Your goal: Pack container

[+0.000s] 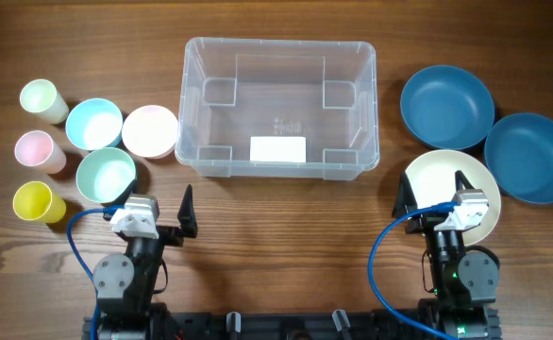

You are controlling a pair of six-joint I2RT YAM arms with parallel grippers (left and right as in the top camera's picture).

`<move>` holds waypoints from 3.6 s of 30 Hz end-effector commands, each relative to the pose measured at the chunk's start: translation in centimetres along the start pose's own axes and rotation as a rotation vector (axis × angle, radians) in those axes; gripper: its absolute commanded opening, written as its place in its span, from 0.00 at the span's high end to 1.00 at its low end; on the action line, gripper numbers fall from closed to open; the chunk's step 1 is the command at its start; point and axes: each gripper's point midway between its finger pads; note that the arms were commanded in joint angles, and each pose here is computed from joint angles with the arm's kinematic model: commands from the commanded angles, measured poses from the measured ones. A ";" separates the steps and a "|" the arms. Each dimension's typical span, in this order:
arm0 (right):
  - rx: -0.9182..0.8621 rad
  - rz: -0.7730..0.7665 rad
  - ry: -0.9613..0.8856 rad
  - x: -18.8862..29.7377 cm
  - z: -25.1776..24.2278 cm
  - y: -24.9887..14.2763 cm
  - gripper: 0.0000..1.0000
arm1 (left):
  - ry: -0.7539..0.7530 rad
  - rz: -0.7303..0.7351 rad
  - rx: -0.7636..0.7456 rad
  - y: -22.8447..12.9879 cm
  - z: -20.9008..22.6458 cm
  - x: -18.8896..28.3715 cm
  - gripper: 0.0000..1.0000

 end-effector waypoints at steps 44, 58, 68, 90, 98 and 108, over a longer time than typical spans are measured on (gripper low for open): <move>-0.399 0.265 -0.380 6.7 -3.2 9.2 0.00 | -0.007 -0.001 -0.016 -0.3 -0.2 -0.1 0.00; -0.616 0.453 -0.477 7.0 -3.0 4.9 0.00 | -0.007 -0.001 -0.016 -0.3 -0.2 -0.1 0.00; -0.540 1.067 -0.669 1.7 -5.0 -6.1 0.00 | -0.008 -0.001 -0.017 -0.3 -0.2 -0.1 0.00; -0.307 1.107 -0.331 -2.7 -4.5 -6.7 0.00 | -0.007 -0.001 -0.016 -0.3 -0.2 -0.1 0.00; -0.269 1.164 -0.279 -2.7 -4.3 -8.0 0.00 | -0.008 -0.001 -0.016 -0.3 -0.2 -0.1 0.00; -0.444 1.083 -0.535 -1.9 -6.1 -7.1 0.00 | -0.007 -0.001 -0.016 -0.3 -0.2 -0.1 0.00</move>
Point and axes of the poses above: each gripper's point midway between its finger pads, its own x axis back along the fingers, its own z axis along the line the jaws close on, y = z × x, and after that the axes turned 3 degrees about -x, right-handed
